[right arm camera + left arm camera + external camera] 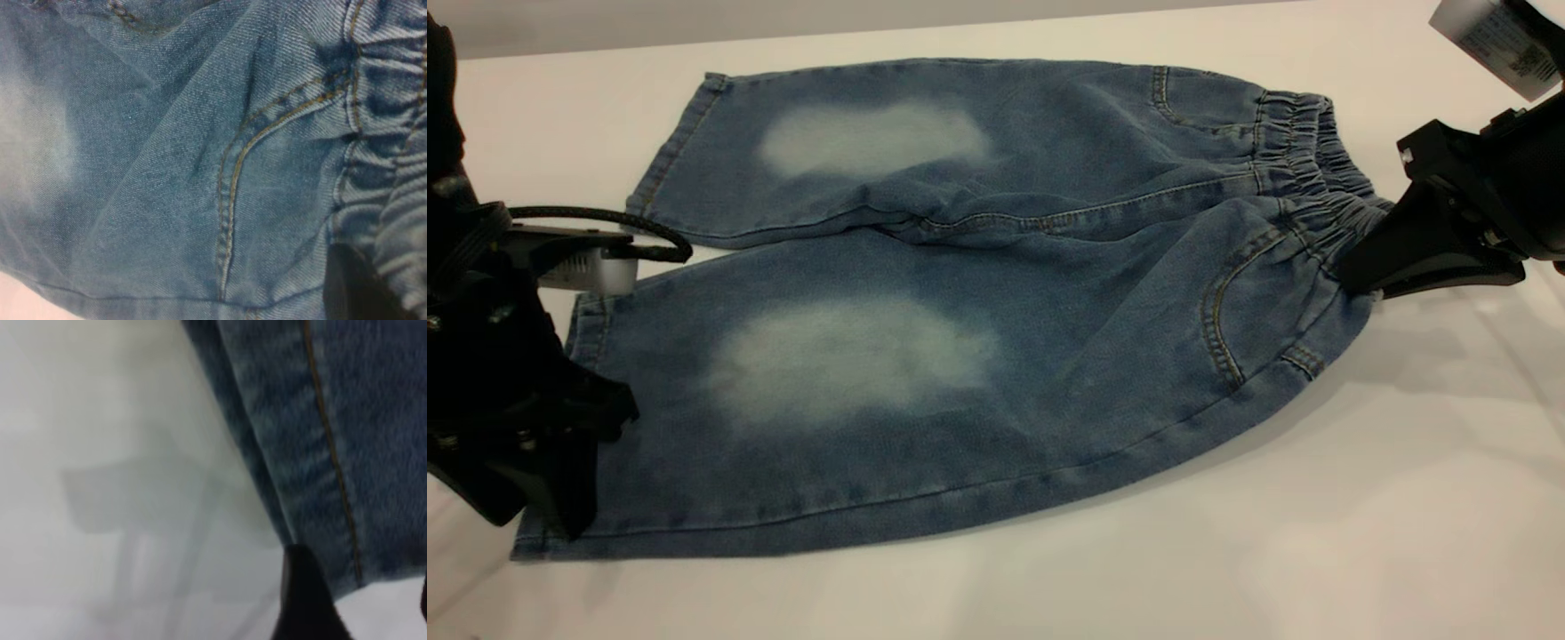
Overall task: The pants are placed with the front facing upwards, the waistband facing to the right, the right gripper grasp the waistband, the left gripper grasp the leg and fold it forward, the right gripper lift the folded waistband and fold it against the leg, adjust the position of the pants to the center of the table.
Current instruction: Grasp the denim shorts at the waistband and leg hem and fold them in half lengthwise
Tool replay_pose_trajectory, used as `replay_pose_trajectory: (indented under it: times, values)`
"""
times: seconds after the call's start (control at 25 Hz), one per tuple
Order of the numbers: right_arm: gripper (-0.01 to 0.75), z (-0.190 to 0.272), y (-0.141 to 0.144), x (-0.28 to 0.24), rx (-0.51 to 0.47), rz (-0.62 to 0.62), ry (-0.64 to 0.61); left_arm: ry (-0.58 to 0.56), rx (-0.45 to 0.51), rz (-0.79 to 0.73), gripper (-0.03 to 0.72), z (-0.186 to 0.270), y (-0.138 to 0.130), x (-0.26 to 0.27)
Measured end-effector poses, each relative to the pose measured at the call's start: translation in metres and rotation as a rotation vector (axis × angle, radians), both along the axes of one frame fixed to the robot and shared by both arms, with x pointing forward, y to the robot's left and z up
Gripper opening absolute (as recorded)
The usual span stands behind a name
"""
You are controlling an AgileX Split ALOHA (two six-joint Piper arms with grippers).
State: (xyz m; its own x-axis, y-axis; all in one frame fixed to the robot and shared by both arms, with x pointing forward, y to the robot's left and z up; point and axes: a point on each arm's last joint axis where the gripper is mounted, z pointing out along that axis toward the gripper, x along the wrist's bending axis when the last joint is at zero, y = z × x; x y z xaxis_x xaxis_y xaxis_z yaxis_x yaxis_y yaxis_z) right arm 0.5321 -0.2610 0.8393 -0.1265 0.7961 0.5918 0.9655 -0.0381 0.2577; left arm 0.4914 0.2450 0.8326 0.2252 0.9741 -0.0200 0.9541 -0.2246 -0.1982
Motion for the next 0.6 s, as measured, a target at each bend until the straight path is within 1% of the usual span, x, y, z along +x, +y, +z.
replay_pose_trajectory:
  times: [0.08,0.16,0.4,0.6]
  values:
    - [0.039,0.0,0.0,0.0,0.0,0.0,0.0,-0.024,-0.004,-0.002,0.41,0.0,0.0,0.002]
    - [0.039,0.0,0.0,0.0,0.0,0.0,0.0,-0.014,-0.002,-0.002,0.419,-0.002,0.0,0.001]
    - [0.039,0.0,0.0,0.0,0.003,0.001,0.0,0.026,0.006,0.001,0.419,-0.011,0.0,-0.001]
    - [0.039,0.0,0.0,0.0,0.005,0.002,0.001,0.037,0.009,0.001,0.415,-0.014,0.0,-0.002]
